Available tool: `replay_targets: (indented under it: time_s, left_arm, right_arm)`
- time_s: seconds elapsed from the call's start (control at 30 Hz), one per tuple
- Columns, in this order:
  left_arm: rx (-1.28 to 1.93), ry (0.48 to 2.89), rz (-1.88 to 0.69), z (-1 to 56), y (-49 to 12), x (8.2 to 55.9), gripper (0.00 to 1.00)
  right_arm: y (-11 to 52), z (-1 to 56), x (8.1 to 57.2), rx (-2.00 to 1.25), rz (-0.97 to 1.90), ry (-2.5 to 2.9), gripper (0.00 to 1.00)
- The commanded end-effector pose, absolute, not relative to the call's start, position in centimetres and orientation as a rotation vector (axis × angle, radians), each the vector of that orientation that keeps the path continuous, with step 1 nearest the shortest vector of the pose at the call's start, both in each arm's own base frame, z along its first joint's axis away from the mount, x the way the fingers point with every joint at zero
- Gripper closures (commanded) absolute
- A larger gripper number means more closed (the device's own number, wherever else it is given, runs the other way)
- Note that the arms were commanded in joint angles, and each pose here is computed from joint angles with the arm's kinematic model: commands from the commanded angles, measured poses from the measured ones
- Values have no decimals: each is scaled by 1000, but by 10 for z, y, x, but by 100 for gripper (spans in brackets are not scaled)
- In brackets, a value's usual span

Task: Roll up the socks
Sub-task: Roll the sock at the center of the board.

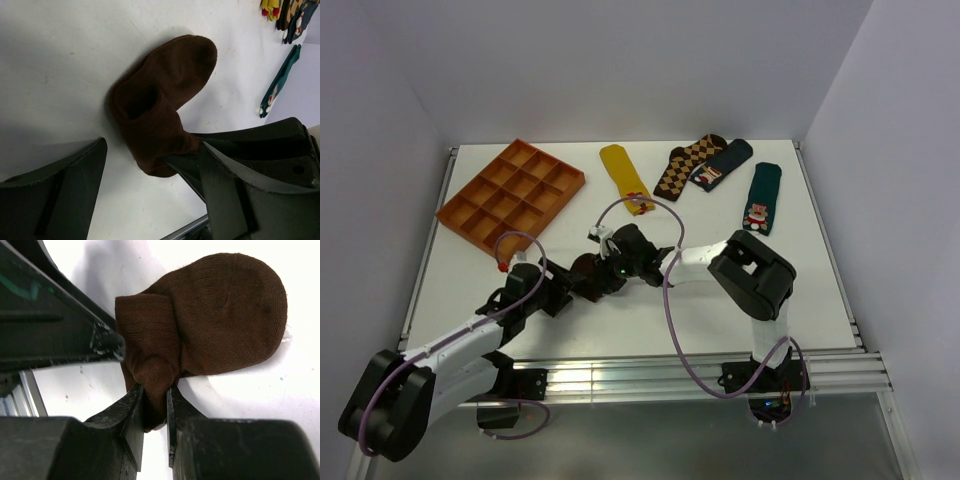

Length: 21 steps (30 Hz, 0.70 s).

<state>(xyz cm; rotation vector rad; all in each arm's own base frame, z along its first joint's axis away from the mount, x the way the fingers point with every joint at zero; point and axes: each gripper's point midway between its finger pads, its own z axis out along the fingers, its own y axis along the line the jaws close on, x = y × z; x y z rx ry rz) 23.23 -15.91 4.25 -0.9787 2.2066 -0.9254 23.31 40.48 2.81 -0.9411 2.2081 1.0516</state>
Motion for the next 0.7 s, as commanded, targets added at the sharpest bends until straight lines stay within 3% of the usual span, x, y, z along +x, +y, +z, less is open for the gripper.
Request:
replay_targets:
  time_s: [0.0, 0.27, 0.37, 0.43, 0.57, 0.67]
  left_arm:
    - [-1012, 2204, -910, 31, -160, 231, 22]
    - [-1022, 2230, -858, 16, -157, 228, 34]
    - [-1024, 2242, -844, 12, -156, 226, 48]
    - [-1014, 2248, -843, 11, -157, 226, 52]
    - [-1018, 2268, -818, 6, -156, 224, 72]
    - [-1015, 2297, -782, 3, -155, 223, 87]
  right_arm:
    - [407, 16, 232, -875, 1032, 2281, 100]
    - [418, 24, 230, -820, 1085, 2286, 100]
    - [419, 27, 231, -792, 1098, 2283, 100]
    - [419, 28, 234, -767, 1098, 2284, 100]
    - [422, 33, 234, -755, 1117, 2277, 99]
    - [421, 43, 233, -763, 1121, 2254, 84]
